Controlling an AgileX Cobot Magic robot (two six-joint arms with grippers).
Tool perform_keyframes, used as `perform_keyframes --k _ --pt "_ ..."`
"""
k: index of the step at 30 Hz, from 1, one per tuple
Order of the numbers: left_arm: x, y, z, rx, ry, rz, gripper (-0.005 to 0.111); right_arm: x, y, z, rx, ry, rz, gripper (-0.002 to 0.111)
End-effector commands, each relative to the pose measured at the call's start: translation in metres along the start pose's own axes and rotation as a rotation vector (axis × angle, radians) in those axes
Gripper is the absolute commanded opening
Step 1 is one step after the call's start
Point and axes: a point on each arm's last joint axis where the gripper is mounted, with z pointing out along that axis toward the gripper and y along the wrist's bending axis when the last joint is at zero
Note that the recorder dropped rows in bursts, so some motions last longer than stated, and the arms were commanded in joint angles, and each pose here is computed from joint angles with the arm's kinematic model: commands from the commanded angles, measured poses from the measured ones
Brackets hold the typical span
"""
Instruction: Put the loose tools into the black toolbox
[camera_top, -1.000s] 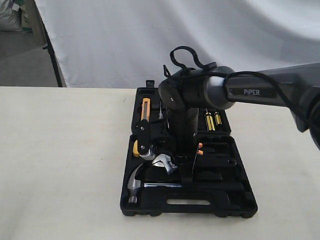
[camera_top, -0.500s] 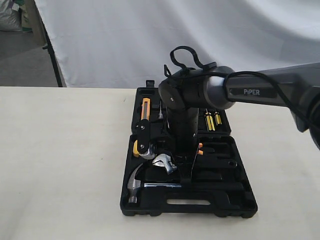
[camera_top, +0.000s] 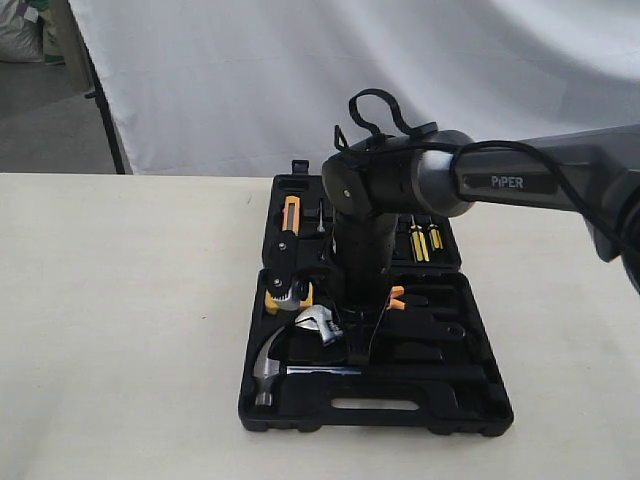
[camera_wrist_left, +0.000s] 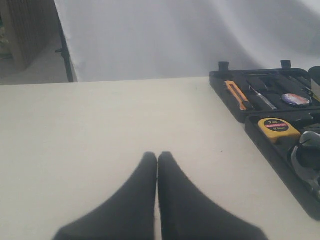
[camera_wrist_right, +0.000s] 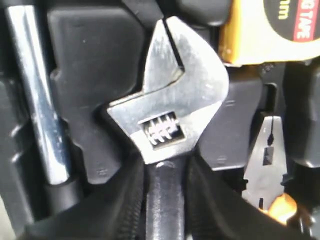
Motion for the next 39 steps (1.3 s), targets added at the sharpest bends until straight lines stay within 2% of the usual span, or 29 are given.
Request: perform_keyframes --k 1,13,28,30,34,36,39 --pt "0.0002 0.0000 -0.0001 0.000 -0.004 -0.005 0.001 -0.0054 0.0020 0.0013 -0.021 -0.046 0.036 0.000" --pt "0.0002 0.0000 -0.0001 0.000 -0.004 -0.005 0.001 0.0016 0.0043 0.0014 -0.050 0.024 0.021 0.000" --pt "0.0002 0.0000 -0.0001 0.000 -0.004 -0.005 0.001 0.0007 0.0027 0.0015 -0.033 0.014 0.026 0.001" --pt "0.0002 0.0000 -0.0001 0.000 -0.004 -0.005 0.001 0.0007 0.0019 0.0015 -0.023 0.014 0.045 0.009" --pt "0.0002 0.0000 -0.0001 0.000 -0.004 -0.005 0.001 0.0022 0.0010 0.0015 -0.013 0.030 0.057 0.043" --pt "0.0002 0.0000 -0.0001 0.000 -0.004 -0.005 0.001 0.0029 0.0017 0.0014 -0.021 0.038 0.057 0.056" --pt "0.0002 0.0000 -0.0001 0.000 -0.004 -0.005 0.001 0.0037 0.0025 0.0004 -0.028 0.045 0.060 0.064"
